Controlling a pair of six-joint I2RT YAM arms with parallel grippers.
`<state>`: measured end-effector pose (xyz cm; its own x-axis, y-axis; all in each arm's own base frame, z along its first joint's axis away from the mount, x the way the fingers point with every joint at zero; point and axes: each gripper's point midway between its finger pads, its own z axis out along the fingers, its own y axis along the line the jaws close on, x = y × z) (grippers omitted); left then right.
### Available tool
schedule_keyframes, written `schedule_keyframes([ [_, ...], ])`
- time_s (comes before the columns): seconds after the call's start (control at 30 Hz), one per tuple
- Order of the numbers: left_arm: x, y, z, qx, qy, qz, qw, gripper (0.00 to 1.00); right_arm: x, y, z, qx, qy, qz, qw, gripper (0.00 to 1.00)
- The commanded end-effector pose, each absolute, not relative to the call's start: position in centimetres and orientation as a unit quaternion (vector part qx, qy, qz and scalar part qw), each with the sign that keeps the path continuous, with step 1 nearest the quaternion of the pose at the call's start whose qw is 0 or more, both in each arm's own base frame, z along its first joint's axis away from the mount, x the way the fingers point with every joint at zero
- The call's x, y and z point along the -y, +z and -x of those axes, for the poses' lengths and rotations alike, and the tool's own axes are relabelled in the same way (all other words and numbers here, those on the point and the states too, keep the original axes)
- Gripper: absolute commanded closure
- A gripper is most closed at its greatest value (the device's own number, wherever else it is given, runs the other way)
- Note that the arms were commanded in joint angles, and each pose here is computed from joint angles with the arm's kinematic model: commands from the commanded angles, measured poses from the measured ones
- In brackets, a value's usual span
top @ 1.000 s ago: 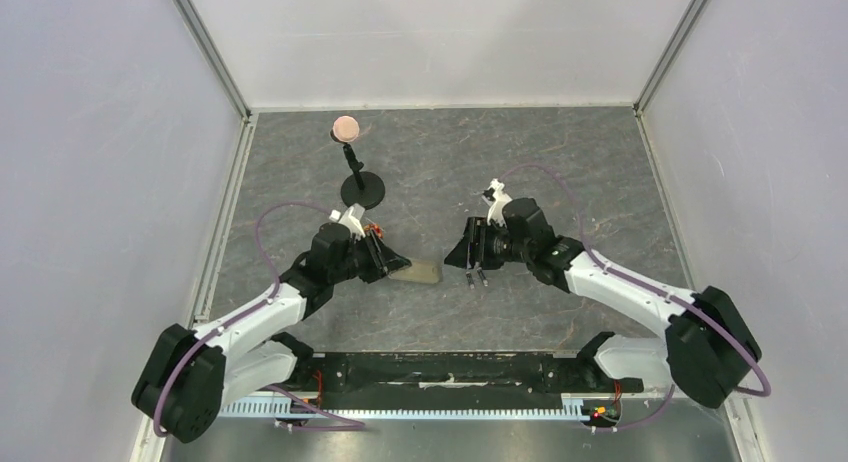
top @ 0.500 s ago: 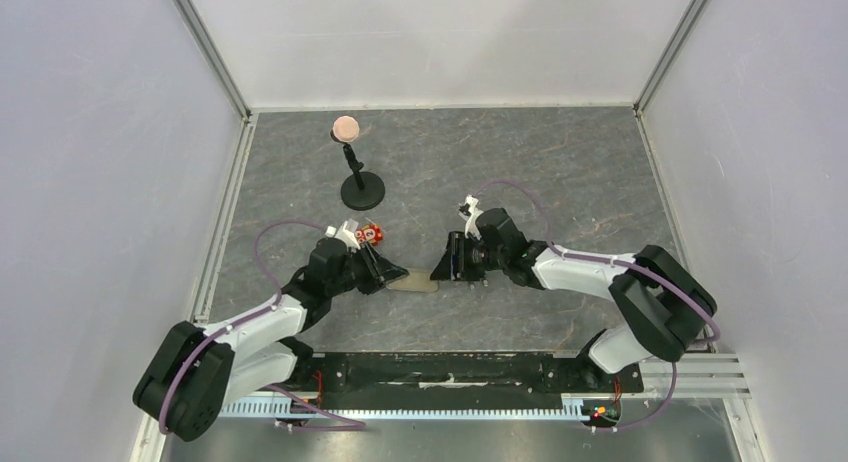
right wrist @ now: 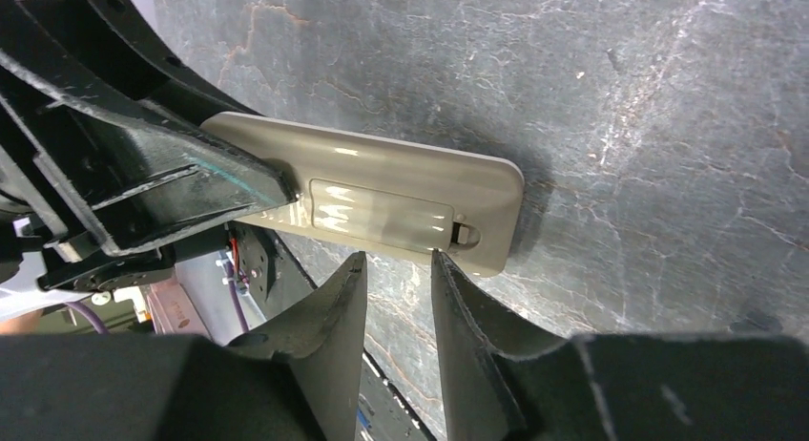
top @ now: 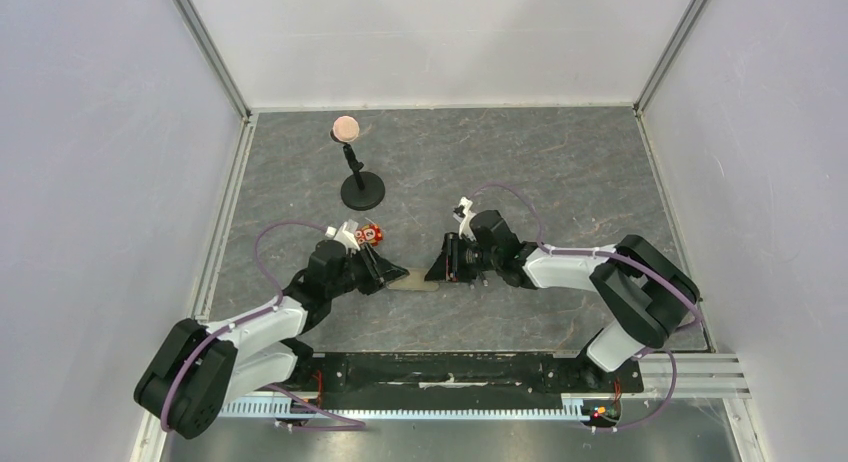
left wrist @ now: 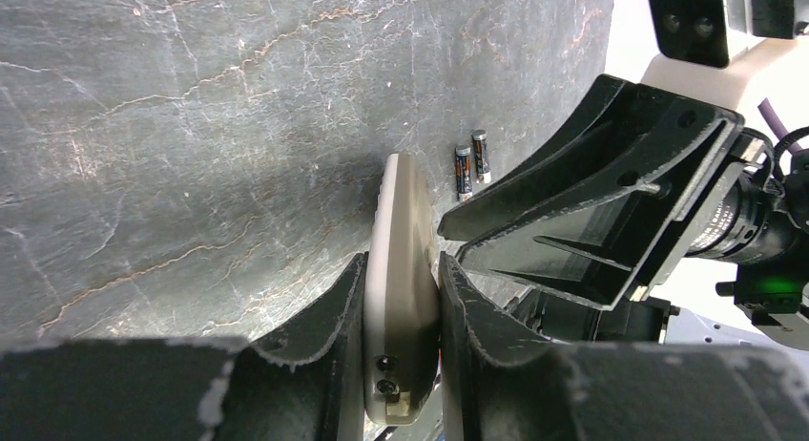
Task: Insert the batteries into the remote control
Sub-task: Remove the battery cover from the remote control.
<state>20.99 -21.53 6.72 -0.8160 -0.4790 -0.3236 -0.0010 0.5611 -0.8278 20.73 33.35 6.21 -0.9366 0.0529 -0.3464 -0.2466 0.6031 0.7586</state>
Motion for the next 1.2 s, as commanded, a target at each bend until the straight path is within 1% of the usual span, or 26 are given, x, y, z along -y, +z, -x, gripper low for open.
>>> schedule_keyframes([
  [0.0, 20.0, 4.1, -20.3, -0.865, -0.400, 0.129, 0.273, 0.98, -34.3, 7.0, -22.0, -0.872, 0.447, 0.057, 0.190, 0.67],
  [0.2, 20.0, 4.0, -20.2, -0.866, -0.399, 0.128, 0.272, 0.98, -34.1, 6.5, -22.2, -0.876, 0.438, 0.056, 0.193, 0.67],
  [0.6, 19.8, 3.6, -19.9, -0.869, -0.396, 0.126, 0.267, 0.98, -34.5, 7.1, -23.1, -0.866, 0.449, 0.051, 0.213, 0.69],
  [0.83, 19.8, 3.5, -19.8, -0.869, -0.397, 0.126, 0.267, 0.98, -34.0, 5.9, -23.1, -0.878, 0.429, 0.043, 0.209, 0.70],
  [1.17, 19.7, 3.3, -19.7, -0.871, -0.395, 0.125, 0.265, 0.98, -33.8, 5.5, -23.4, -0.880, 0.421, 0.045, 0.216, 0.70],
])
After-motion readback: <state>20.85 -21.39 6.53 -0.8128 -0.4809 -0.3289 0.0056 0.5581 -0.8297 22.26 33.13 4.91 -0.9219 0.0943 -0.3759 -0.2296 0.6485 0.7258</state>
